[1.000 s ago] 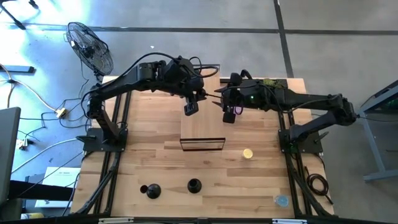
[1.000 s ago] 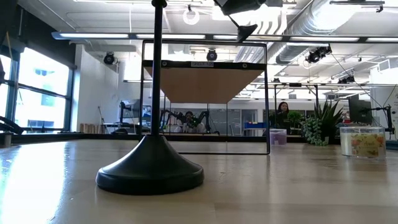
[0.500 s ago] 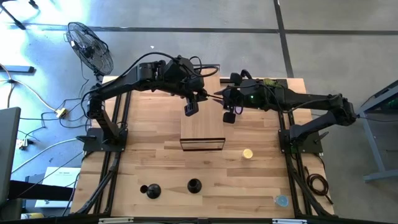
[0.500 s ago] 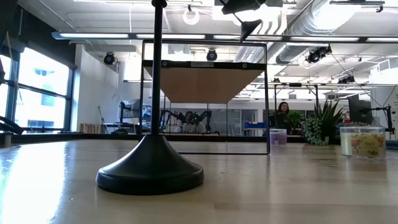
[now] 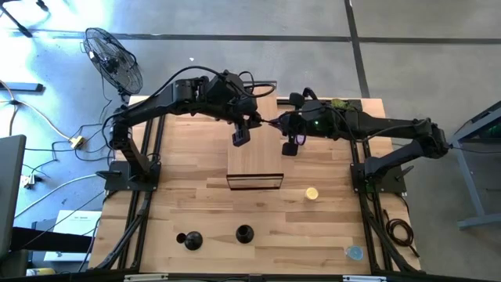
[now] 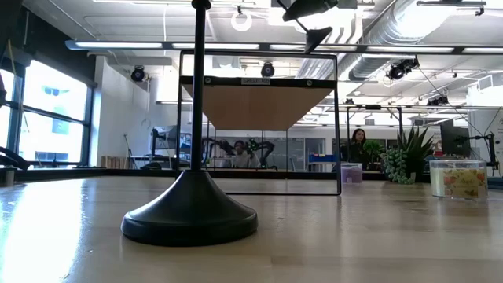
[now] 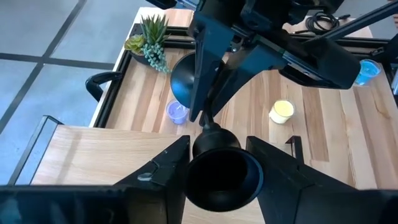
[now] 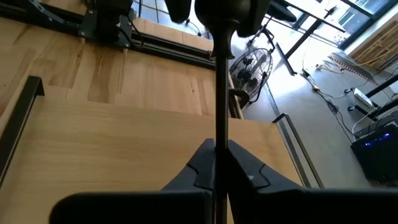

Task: Pick & Place candle stick holders
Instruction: Put the top candle holder on the shelf

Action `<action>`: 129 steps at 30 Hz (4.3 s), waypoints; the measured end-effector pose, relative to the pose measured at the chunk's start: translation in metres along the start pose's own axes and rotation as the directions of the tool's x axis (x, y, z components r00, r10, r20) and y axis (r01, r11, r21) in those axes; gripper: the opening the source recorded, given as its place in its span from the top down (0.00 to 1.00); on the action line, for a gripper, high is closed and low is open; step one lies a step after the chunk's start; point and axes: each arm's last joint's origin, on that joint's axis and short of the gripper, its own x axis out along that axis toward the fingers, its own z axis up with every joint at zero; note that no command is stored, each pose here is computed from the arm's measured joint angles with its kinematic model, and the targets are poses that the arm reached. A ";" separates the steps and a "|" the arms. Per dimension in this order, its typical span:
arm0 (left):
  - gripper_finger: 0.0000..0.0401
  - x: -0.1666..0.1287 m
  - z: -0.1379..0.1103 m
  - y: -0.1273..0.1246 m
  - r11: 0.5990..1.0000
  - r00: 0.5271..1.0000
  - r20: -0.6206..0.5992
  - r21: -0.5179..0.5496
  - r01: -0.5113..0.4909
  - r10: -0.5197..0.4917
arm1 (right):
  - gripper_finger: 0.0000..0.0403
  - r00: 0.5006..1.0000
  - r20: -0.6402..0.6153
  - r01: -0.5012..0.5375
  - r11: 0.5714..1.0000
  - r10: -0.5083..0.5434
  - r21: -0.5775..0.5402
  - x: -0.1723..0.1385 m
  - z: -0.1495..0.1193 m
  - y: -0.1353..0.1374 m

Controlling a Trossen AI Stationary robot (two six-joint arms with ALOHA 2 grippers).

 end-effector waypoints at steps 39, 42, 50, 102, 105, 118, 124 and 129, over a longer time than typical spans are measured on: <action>0.61 -0.133 -0.002 0.005 0.991 0.953 0.276 0.014 -0.132 0.123 | 0.98 0.817 0.517 0.126 0.954 -0.255 0.271 -0.202 0.003 -0.052; 0.61 -0.139 -0.004 0.005 0.991 0.950 0.282 0.004 -0.137 0.131 | 0.98 0.789 0.553 0.093 0.941 -0.269 0.326 -0.220 -0.005 -0.053; 0.61 -0.163 -0.016 0.005 0.990 0.951 0.273 -0.044 -0.137 0.144 | 0.98 0.812 0.549 -0.035 0.924 -0.196 0.382 -0.166 -0.052 -0.021; 0.61 -0.178 -0.023 0.005 0.986 0.950 0.275 -0.111 -0.121 0.148 | 0.98 0.752 0.659 -0.368 0.849 0.032 0.378 0.088 -0.140 -0.165; 0.61 -0.178 -0.022 0.005 0.986 0.947 0.282 -0.112 -0.125 0.152 | 0.98 0.754 0.656 -0.374 0.845 0.036 0.383 0.098 -0.149 -0.164; 0.61 -0.174 -0.019 0.006 0.987 0.944 0.292 -0.090 -0.132 0.153 | 0.98 0.764 0.642 -0.396 0.827 0.056 0.399 0.111 -0.172 -0.169; 0.61 -0.168 -0.017 0.005 0.988 0.948 0.282 -0.074 -0.134 0.149 | 0.98 0.804 0.589 -0.371 0.839 0.077 0.397 0.117 -0.179 -0.166; 0.61 -0.163 -0.015 0.006 0.988 0.949 0.278 -0.069 -0.136 0.150 | 0.98 0.797 0.601 -0.351 0.854 0.058 0.384 0.116 -0.177 -0.167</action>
